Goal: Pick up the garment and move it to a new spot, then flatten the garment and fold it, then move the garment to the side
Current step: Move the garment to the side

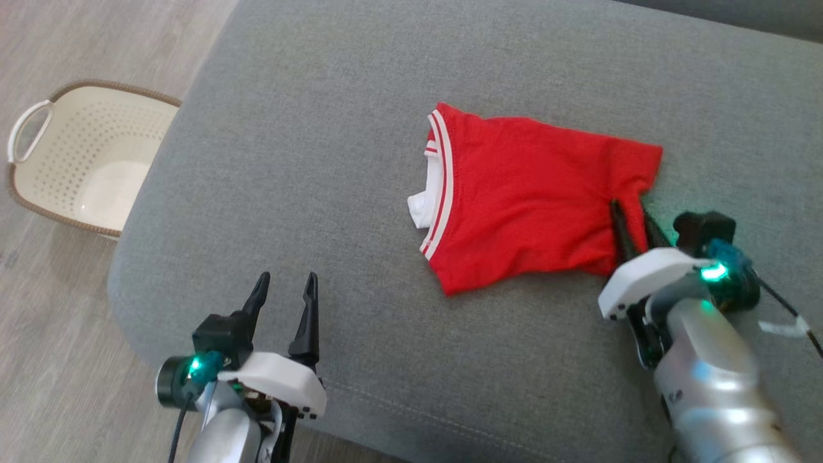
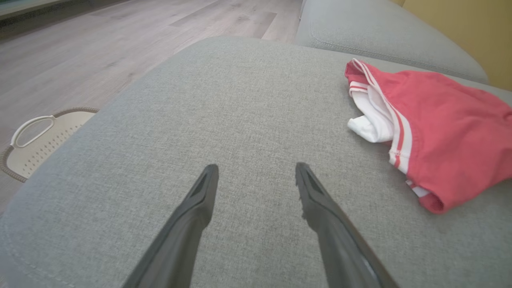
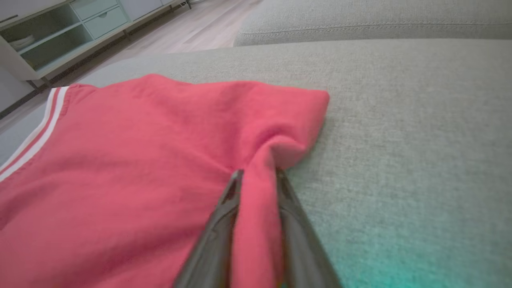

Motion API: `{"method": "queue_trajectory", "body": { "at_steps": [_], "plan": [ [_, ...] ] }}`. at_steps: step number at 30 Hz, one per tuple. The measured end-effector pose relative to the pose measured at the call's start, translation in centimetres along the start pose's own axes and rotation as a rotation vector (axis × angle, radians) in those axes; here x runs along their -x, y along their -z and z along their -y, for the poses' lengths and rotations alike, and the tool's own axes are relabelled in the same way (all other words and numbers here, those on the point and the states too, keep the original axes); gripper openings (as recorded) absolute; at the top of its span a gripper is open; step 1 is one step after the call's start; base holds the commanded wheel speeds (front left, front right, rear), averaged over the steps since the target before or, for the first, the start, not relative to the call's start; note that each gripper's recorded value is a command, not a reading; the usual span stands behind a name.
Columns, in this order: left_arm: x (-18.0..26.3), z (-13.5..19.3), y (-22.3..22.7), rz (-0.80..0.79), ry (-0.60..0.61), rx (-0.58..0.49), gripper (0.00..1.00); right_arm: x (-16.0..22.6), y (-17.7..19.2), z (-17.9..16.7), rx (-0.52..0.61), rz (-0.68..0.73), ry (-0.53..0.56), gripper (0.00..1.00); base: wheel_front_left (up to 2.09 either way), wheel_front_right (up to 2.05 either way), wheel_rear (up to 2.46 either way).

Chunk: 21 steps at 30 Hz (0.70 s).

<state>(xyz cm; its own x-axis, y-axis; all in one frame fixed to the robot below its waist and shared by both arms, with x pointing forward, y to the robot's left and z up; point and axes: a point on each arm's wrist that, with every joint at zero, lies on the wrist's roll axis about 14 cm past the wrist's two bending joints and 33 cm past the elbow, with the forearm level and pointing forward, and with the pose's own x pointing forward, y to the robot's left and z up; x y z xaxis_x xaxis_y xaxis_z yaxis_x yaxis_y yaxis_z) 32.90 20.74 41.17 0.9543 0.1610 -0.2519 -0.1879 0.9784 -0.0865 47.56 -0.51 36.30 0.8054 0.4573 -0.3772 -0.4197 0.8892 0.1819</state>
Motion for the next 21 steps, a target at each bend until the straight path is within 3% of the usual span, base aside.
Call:
{"method": "queue_trajectory", "body": {
  "at_steps": [5, 10, 15, 21],
  "plan": [
    [-0.9, 1.1, -0.3, 0.006, 0.035, 0.005, 1.00, 0.2, -0.7, 1.0, -0.036, 0.013, 0.030, 0.00, 0.00, 0.00, 0.00],
    [-2.3, 4.3, -0.6, 0.016, 0.136, -0.007, 1.00, 2.5, -2.3, 4.5, -0.080, 0.078, 0.125, 0.00, 0.00, 0.00, 0.00],
    [-4.4, 10.3, -0.6, 0.021, 0.333, -0.047, 1.00, 6.7, -4.4, 9.0, -0.089, 0.177, 0.238, 0.00, 0.00, 0.00, 0.00],
    [-6.2, 17.9, -1.3, 0.051, 0.547, -0.074, 1.00, 12.6, -3.6, 13.4, -0.162, 0.225, 0.388, 0.00, 0.00, 0.00, 0.00]
  ]
}}
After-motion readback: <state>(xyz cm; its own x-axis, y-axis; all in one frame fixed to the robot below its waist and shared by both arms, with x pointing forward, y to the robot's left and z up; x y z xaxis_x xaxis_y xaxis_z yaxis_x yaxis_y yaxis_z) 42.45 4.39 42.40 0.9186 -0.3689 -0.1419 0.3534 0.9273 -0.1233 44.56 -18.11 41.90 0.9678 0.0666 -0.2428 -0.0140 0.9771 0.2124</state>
